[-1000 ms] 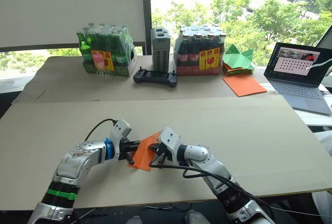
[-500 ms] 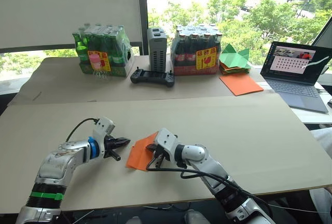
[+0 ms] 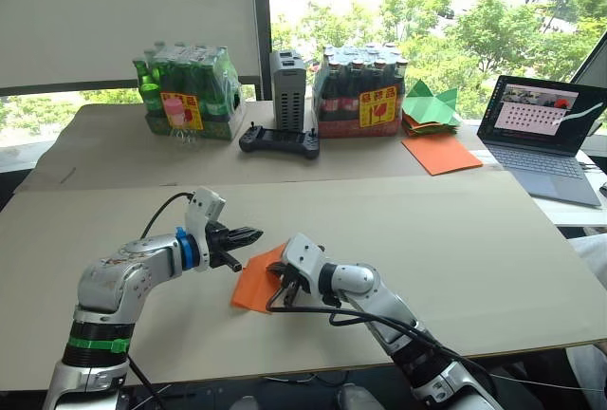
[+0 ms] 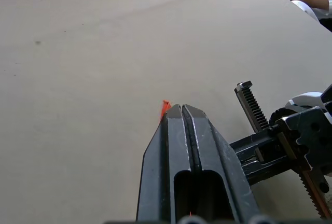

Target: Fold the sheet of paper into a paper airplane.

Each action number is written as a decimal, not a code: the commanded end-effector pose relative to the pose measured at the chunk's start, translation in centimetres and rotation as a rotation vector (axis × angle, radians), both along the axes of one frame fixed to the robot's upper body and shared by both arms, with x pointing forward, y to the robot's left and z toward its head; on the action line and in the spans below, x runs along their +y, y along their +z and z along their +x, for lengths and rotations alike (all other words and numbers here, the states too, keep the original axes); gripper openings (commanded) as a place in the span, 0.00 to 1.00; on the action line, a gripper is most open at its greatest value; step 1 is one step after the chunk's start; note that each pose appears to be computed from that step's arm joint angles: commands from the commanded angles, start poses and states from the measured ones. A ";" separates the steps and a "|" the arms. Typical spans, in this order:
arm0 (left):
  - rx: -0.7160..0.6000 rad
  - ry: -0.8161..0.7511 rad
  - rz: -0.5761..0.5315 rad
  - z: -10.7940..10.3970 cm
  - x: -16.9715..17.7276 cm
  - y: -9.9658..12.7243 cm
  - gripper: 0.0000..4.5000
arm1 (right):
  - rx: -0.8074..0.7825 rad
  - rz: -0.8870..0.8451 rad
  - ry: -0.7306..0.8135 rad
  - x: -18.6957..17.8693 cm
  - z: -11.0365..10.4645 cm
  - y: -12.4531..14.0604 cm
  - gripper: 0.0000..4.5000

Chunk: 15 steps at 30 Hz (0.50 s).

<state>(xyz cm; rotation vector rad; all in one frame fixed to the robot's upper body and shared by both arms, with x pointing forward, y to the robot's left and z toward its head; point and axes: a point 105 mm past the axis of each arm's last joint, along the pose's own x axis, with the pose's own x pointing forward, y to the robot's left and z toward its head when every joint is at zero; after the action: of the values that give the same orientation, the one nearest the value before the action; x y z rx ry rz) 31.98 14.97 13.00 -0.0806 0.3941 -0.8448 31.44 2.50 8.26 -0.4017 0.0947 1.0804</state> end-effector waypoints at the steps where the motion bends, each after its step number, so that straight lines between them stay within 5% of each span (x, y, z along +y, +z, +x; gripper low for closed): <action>1: -0.020 -0.037 0.041 -0.5 -0.3 -0.2 0.01 | -0.002 0.036 -0.032 -0.2 0.4 0.7 0.00; 15: 0.022 -0.047 0.136 -0.8 0.3 -3.2 0.01 | -0.028 0.076 -0.066 -0.4 1.0 1.9 0.00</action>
<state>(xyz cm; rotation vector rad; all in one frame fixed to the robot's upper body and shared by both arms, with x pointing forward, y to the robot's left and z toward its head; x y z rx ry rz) 31.16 15.12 9.69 0.0212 0.4839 -0.8565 32.34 1.82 8.73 -0.3683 0.0851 1.0125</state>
